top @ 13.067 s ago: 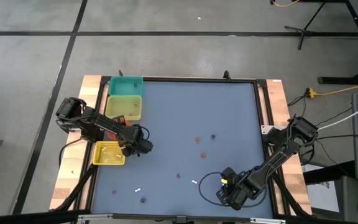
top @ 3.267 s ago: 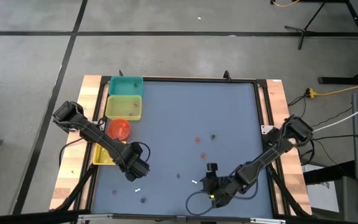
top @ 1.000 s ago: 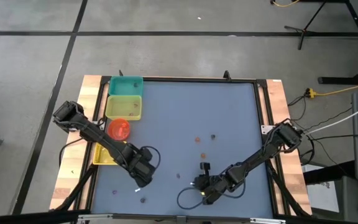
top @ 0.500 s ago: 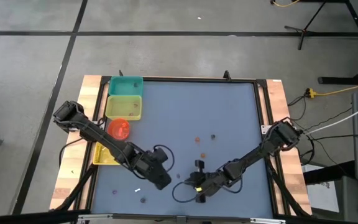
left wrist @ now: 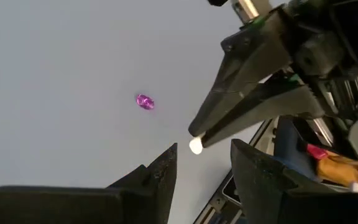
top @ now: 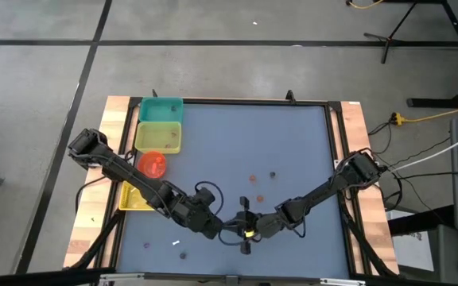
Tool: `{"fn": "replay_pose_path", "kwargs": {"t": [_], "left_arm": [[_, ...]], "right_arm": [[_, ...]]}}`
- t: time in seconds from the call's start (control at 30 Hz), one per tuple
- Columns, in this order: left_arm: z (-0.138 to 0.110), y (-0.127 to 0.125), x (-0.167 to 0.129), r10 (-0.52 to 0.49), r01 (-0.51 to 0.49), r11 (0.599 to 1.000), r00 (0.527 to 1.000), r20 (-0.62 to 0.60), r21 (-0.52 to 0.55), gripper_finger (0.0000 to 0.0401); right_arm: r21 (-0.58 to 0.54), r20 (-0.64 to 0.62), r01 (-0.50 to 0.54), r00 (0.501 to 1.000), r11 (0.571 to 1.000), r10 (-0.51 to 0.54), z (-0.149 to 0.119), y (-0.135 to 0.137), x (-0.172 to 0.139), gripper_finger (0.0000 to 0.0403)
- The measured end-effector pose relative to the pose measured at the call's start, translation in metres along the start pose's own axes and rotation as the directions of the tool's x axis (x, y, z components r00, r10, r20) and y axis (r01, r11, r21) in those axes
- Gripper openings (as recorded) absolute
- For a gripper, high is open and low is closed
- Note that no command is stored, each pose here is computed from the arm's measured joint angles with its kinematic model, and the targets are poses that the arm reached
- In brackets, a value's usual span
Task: Sort Halloween decoration
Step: Put the right white bone toy into the yellow basket
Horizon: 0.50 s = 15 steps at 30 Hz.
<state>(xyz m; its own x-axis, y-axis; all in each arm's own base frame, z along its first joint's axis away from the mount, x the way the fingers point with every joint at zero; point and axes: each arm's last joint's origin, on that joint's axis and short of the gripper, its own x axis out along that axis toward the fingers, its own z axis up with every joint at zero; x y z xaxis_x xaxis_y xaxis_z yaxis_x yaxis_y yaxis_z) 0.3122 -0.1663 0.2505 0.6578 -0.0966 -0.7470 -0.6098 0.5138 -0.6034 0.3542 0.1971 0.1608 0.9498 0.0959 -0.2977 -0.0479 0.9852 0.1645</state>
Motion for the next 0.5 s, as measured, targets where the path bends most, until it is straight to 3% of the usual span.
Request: {"fn": "replay_pose_path", "kwargs": {"t": [0.5], "left_arm": [[0.0000, 0.0001, 0.0000, 0.001, -0.001, 1.000, 1.000, 0.000, -0.001, 0.0134]], "right_arm": [[-0.025, 0.095, 0.065, 0.993, 0.998, -0.063, 0.0088, -0.0005, -0.0004, 0.0019]]}}
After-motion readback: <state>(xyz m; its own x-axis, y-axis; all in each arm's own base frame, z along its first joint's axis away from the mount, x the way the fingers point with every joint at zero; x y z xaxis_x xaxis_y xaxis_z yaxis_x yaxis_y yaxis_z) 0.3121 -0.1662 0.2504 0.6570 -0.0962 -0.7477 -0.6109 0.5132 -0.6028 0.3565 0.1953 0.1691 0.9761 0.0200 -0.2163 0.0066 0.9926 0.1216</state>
